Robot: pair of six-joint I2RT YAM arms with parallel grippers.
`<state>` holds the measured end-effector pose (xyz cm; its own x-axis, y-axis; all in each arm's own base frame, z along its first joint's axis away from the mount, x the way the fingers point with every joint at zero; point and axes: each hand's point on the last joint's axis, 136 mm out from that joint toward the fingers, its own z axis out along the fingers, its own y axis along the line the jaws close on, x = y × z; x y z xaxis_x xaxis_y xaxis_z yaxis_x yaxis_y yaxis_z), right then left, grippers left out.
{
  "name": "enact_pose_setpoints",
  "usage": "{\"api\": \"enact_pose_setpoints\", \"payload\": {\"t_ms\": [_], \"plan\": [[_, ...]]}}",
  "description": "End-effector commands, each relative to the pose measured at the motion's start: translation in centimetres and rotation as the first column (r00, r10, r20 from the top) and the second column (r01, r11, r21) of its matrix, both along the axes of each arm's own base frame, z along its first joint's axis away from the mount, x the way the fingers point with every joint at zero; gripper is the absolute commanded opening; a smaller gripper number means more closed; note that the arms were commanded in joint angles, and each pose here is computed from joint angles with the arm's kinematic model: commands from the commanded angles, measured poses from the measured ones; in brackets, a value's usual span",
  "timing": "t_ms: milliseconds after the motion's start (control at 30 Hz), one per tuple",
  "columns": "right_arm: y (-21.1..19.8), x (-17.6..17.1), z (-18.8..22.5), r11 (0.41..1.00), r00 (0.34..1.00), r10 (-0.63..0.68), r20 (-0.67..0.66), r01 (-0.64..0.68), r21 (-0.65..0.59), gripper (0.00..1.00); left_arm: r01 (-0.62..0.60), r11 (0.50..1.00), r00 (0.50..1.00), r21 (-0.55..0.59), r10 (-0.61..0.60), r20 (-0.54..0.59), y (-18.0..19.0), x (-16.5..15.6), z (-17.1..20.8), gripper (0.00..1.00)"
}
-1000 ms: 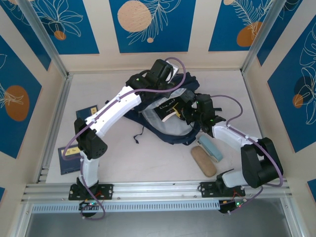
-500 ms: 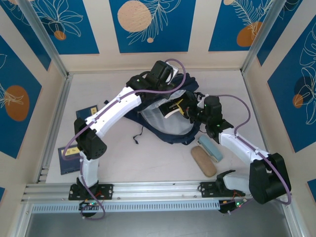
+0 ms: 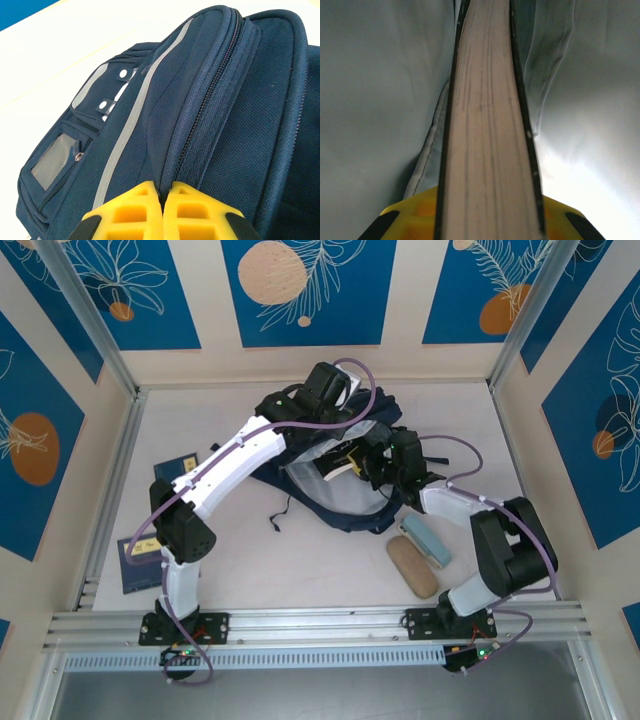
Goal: Pack the student bag
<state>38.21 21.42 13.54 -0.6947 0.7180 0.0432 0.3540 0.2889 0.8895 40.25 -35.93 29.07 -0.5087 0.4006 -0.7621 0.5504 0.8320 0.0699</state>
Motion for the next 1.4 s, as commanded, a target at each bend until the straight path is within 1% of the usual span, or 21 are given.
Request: {"api": "enact_pose_setpoints", "payload": {"t_ms": [0,167,200,267,367,400,533,667,733,900,1033,1100,1200,1300,1333,1367], "plan": [[0.5,2.3,1.7,0.999,0.997,-0.038,0.065,0.036,0.03,0.0,-0.018,0.985,0.989,-0.174,0.043,0.139,0.2,0.2,7.3,0.0],[1.4,3.4,2.3,0.998,0.993,-0.02,0.119,0.013,0.059,0.0,-0.021,0.985,0.99,-0.171,0.044,0.132,0.2,0.3,7.0,0.0],[1.5,3.6,2.2,0.998,0.994,-0.012,0.111,0.005,0.058,0.0,-0.022,0.985,0.991,-0.171,0.045,0.13,0.2,0.3,7.0,0.0],[1.8,3.9,1.1,0.999,0.999,-0.006,0.051,0.004,0.052,0.0,-0.023,0.985,0.99,-0.174,0.046,0.13,0.2,0.3,7.0,0.0],[2.1,3.3,-1.6,0.999,0.988,0.009,-0.153,-0.004,0.033,0.17,-0.028,0.985,0.99,-0.173,0.051,0.13,0.3,0.3,7.0,0.0],[2.4,3.2,-2.1,0.999,0.982,0.028,-0.185,-0.022,0.035,0.22,-0.034,0.985,0.99,-0.17,0.056,0.13,0.4,0.4,7.0,0.0],[3.0,2.9,-2.4,0.997,0.976,0.067,-0.209,-0.059,0.045,0.43,-0.057,0.986,0.99,-0.159,0.076,0.118,1.0,0.9,6.4,0.0],[2.4,1.3,-2.0,0.996,0.973,0.087,-0.212,-0.087,0.012,0.72,-0.077,0.989,0.99,-0.128,0.091,0.11,1.5,1.5,5.4,0.0],[1.7,0.2,-1.5,0.995,0.974,0.093,-0.207,-0.099,-0.017,0.79,-0.088,0.99,0.99,-0.108,0.099,0.101,1.8,1.9,4.5,0.0],[-0.3,-3.3,-1.0,0.99,0.976,0.101,-0.191,-0.118,-0.078,0.8,-0.11,0.99,0.99,-0.092,0.117,0.08,2.2,2.7,2.6,0.0],[-2.3,-6.1,-1.1,0.981,0.978,0.083,-0.194,-0.114,-0.155,0.76,-0.124,0.989,0.991,-0.082,0.127,0.042,2.3,3.3,0.7,0.0],[-3.1,-7.4,-0.9,0.971,0.975,0.1,-0.196,-0.139,-0.196,0.76,-0.129,0.99,0.991,-0.06,0.131,0.024,2.4,3.4,-0.7,0.0],[-4.8,-9.1,-0.7,0.952,0.972,0.115,-0.207,-0.167,-0.257,0.76,-0.146,0.989,0.989,-0.009,0.146,-0.017,3.2,3.2,-3.8,0.0],[-7.2,-10.1,-0.3,0.939,0.976,0.087,-0.198,-0.147,-0.311,0.78,-0.169,0.986,0.982,-0.002,0.168,-0.087,4.1,2.4,-6.5,0.0],[-7.8,-10.4,0.1,0.936,0.98,0.08,-0.18,-0.136,-0.326,0.8,-0.184,0.983,0.977,-0.01,0.181,-0.111,4.5,2.0,-7.0,0.06],[-8.3,-10.4,0.8,0.935,0.985,0.088,-0.145,-0.132,-0.33,0.84,-0.203,0.979,0.972,-0.02,0.199,-0.128,4.9,1.6,-7.4,0.17]]}}
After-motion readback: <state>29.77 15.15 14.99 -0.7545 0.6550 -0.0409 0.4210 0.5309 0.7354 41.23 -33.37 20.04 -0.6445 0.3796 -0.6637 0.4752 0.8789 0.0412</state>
